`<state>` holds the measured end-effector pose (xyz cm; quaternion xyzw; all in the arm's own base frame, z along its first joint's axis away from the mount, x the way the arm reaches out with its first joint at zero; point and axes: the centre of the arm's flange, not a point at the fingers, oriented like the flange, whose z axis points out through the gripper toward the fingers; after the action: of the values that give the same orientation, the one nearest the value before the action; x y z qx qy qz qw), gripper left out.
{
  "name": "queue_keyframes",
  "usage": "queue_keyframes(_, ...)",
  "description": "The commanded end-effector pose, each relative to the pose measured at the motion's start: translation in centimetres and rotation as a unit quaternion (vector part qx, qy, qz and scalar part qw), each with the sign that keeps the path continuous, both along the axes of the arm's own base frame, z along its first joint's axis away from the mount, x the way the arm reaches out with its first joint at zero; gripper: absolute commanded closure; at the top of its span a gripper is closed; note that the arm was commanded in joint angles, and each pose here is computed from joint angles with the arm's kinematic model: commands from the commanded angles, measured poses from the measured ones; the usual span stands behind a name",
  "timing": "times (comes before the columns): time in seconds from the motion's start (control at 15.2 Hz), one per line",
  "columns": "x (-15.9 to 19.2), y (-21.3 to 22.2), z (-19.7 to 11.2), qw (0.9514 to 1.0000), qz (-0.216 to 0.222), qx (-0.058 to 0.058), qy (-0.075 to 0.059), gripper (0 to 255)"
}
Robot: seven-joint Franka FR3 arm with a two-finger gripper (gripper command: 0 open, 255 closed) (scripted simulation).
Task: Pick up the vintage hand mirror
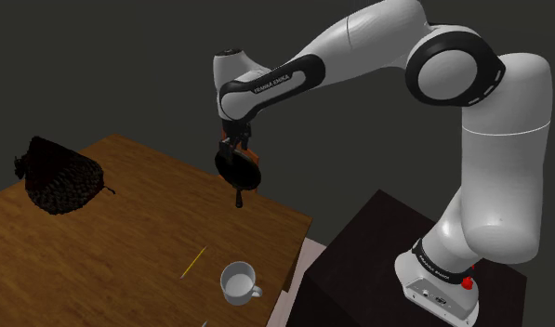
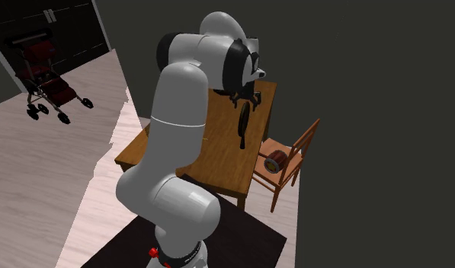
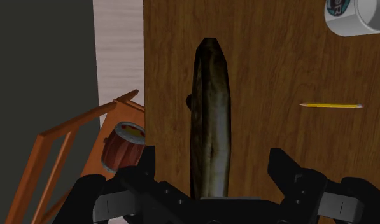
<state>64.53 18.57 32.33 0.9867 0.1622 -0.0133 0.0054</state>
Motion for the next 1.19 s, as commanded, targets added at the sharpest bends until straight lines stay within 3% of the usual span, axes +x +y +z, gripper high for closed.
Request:
queue_keyframes(0.0,0.1,-0.1,-0.4,1.0,0.0,0.0,0.0,0)
queue_keyframes(0.07,0.1,-0.1,-0.4,1.0,0.0,0.0,0.0,0)
queue_keyframes(0.13,0.0,-0.1,-0.4,1.0,0.0,0.0,0.0,255)
queue_keyframes(0.73,0.1,-0.1,-0.4,1.0,0.0,0.0,0.0,255)
queue_keyframes(1.12,0.1,-0.1,2.8,1.0,0.0,0.0,0.0,255)
